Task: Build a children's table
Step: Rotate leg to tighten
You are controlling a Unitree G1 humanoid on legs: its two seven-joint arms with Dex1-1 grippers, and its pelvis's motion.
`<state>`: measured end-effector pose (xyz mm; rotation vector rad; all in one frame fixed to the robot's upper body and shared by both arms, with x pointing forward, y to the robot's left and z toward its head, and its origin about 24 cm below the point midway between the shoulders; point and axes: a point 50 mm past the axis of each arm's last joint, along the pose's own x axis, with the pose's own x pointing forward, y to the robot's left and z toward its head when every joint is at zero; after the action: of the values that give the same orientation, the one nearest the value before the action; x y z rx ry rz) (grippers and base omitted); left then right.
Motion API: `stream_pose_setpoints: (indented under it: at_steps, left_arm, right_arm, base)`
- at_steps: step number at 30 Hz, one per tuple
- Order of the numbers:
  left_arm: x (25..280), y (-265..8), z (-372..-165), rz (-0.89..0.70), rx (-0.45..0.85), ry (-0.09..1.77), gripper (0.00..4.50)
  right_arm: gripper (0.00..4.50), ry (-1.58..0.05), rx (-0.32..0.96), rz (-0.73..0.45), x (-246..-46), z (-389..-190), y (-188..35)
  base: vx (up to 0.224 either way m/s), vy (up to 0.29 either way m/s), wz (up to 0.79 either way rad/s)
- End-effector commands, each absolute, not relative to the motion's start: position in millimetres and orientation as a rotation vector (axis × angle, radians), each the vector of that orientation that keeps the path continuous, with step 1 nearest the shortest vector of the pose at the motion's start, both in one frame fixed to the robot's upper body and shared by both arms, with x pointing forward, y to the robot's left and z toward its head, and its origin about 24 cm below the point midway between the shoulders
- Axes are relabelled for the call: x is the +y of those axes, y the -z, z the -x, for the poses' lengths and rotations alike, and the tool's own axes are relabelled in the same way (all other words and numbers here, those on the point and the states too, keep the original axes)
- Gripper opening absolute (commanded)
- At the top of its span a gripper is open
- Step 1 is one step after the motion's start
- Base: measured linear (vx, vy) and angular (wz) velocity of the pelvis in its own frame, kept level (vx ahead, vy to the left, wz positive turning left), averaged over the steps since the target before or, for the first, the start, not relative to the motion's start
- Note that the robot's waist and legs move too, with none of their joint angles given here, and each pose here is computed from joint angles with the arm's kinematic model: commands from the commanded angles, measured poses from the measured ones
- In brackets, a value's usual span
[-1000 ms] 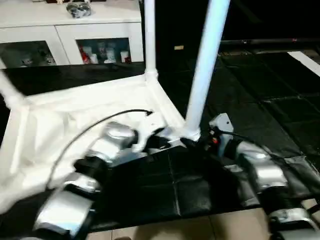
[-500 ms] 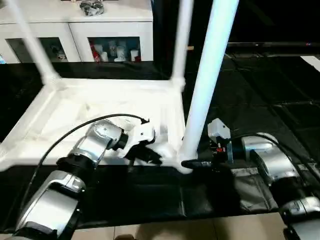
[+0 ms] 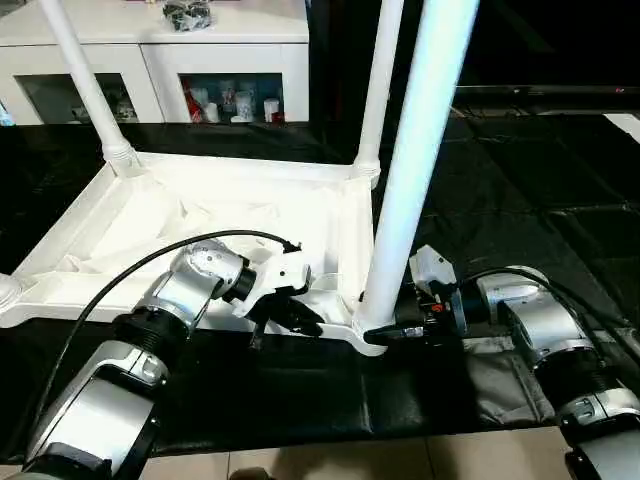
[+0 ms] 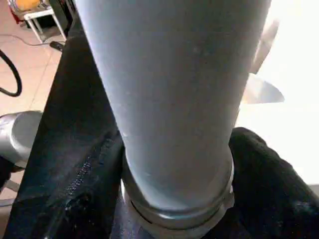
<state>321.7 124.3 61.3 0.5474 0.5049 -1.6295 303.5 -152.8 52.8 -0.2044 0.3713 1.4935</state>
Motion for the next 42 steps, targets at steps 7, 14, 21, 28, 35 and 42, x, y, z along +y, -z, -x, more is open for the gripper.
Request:
stream_pose_setpoints:
  at_steps: [7, 14, 21, 28, 35, 42]
  left_arm:
    - [119.4, -64.3, -328.1, -0.527, 0.494, 1.589, 0.0]
    - [98.1, -73.1, -345.3, -0.378, 0.426, 1.377, 0.0]
    - [52.8, -78.4, -356.3, -0.221, 0.397, 1.135, 0.0]
    - [37.3, -78.4, -350.2, -0.264, 0.37, 1.139, 0.0]
    - [66.1, -75.7, -350.5, -0.354, 0.371, 1.189, 0.0]
    - [96.3, -73.5, -338.5, -0.449, 0.432, 1.435, 0.0]
  right_arm:
    - [2.72, -1.487, 0.381, 0.192, -147.8, -305.7, -52.9]
    - [2.7, -1.244, 0.296, 0.051, -122.8, -311.6, -46.8]
    - [2.69, -0.895, 0.281, -0.115, -82.1, -326.4, -43.4]
    - [3.39, -0.907, 0.218, -0.021, -62.5, -324.2, -47.3]
    - [3.88, -0.935, 0.205, 0.04, -93.7, -321.7, -47.1]
    - [4.44, -1.088, 0.203, 0.132, -137.7, -317.5, -56.3]
  base:
    - [0.0, 0.0, 0.0]
    - [0.0, 0.0, 0.0]
    - [0.0, 0.0, 0.0]
    - [0.0, 0.0, 0.0]
    - [0.0, 0.0, 0.0]
    - [0.0, 0.0, 0.0]
